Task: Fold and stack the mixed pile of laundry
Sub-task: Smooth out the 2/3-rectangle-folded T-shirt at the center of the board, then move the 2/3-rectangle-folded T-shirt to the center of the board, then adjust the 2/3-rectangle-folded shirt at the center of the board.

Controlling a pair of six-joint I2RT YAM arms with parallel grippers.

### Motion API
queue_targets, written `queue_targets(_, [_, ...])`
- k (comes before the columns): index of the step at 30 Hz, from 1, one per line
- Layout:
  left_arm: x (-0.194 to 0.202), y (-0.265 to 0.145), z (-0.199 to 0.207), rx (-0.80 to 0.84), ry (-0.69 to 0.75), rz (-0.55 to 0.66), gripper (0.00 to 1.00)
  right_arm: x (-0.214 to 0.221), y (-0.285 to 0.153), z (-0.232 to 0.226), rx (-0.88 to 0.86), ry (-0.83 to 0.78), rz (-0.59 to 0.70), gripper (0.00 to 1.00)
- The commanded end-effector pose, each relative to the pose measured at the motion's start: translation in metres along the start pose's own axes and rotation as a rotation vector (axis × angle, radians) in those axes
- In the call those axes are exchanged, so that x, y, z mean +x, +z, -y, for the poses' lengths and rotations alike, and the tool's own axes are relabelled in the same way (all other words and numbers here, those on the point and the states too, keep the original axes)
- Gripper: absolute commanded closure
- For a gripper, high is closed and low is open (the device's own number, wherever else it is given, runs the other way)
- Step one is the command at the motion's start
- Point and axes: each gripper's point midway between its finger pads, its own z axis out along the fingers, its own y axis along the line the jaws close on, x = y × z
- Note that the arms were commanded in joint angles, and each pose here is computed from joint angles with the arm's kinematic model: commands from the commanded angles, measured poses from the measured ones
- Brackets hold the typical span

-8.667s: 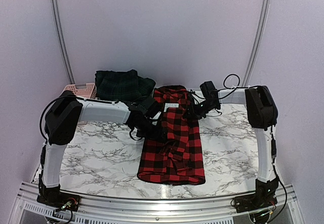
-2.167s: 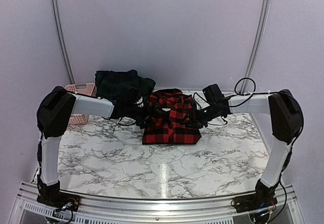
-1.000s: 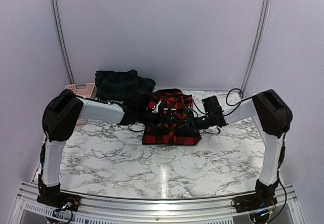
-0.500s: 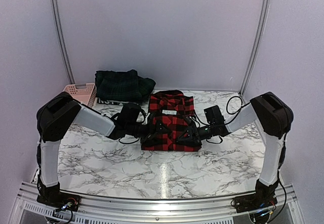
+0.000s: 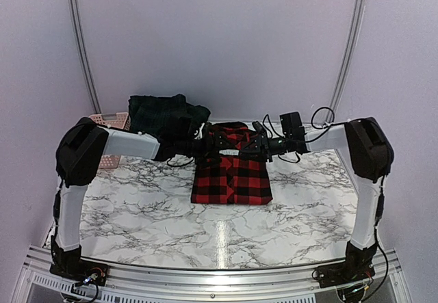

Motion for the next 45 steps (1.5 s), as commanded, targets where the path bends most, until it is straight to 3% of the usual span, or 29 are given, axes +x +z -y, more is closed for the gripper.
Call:
queue_targets(1, [-0.011, 0.024, -0.06, -0.078, -0.064, -0.019, 0.01, 0.002, 0.025, 0.051, 0.036, 0.086, -0.035, 0.61])
queue_targets(7, [-0.011, 0.038, -0.117, -0.137, -0.138, -0.03, 0.01, 0.009, 0.043, 0.112, 0.084, 0.159, -0.049, 0.63])
queue_targets(12, [0.021, 0.034, -0.139, -0.19, -0.171, -0.077, 0.01, 0.033, 0.046, 0.123, 0.12, 0.174, -0.085, 0.63])
queue_targets(21, [0.104, -0.013, -0.114, -0.245, -0.122, -0.156, 0.01, 0.126, 0.045, 0.078, 0.134, 0.152, -0.212, 0.63])
queue_targets(25, [0.124, -0.044, -0.087, -0.248, -0.036, -0.138, 0.01, 0.139, 0.025, 0.04, 0.13, 0.105, -0.208, 0.63])
queue_targets(28, [0.108, -0.078, -0.061, -0.291, 0.105, -0.043, 0.01, 0.126, 0.009, 0.013, 0.175, 0.001, -0.205, 0.63])
queue_targets(31, [0.102, -0.109, -0.041, -0.43, 0.354, -0.001, 0.01, 0.103, 0.001, -0.014, 0.195, -0.083, -0.175, 0.64])
queue_targets(35, [0.123, -0.135, -0.026, -0.579, 0.736, -0.047, 0.01, 0.086, 0.007, -0.033, 0.178, -0.132, -0.157, 0.67])
queue_targets(41, [0.178, -0.142, -0.021, -0.658, 1.131, -0.153, 0.01, 0.093, 0.043, -0.046, 0.171, -0.185, -0.218, 0.69])
queue_targets(43, [0.194, -0.139, -0.027, -0.68, 1.196, -0.187, 0.01, 0.097, 0.055, -0.044, 0.204, -0.178, -0.244, 0.69])
queue_targets(45, [0.197, -0.137, -0.029, -0.684, 1.172, -0.184, 0.01, 0.101, 0.065, -0.027, 0.276, -0.13, -0.276, 0.68])
